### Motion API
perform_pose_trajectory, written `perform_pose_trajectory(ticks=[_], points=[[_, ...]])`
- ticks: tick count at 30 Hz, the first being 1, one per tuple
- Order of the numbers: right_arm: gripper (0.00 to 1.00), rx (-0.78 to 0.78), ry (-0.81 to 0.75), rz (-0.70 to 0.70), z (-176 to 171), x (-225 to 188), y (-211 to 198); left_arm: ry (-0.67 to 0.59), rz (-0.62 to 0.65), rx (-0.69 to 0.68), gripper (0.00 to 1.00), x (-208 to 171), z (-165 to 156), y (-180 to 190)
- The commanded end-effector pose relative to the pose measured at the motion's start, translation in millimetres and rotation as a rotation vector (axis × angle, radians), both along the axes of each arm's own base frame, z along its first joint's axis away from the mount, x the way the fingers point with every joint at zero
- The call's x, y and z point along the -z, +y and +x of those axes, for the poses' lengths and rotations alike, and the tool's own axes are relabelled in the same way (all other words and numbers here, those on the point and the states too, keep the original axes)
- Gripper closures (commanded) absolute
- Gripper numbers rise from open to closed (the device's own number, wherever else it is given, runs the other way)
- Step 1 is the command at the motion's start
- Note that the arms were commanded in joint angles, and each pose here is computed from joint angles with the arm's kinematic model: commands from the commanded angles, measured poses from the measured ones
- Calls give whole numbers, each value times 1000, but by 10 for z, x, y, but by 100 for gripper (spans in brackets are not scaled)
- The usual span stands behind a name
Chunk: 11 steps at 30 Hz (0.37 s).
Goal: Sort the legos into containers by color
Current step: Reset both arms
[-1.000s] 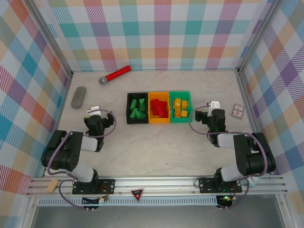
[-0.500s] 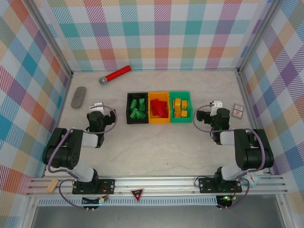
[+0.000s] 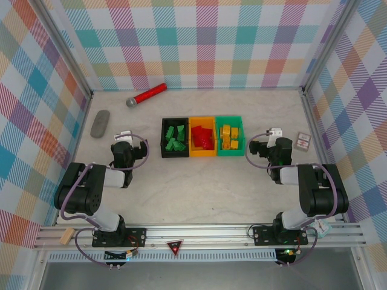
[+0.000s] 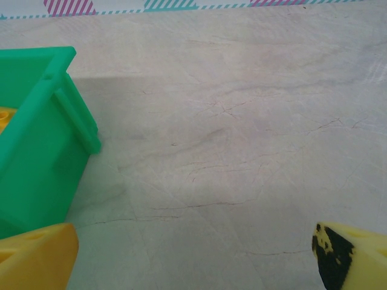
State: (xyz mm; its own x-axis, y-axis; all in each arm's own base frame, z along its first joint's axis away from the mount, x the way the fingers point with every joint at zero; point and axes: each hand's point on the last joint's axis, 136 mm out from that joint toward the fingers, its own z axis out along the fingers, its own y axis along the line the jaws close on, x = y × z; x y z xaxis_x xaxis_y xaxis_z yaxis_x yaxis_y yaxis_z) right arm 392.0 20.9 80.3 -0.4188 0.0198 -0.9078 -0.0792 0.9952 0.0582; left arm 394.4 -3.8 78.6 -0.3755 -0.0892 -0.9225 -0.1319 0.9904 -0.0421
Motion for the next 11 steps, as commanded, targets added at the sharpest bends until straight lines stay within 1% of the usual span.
perform_pose_trajectory(ticks=[1, 11], points=[[1, -9, -38, 21, 56, -99, 18, -10, 11, 8, 0, -41, 40, 18], [1, -9, -37, 23, 58, -101, 20, -10, 12, 8, 0, -40, 39, 20]])
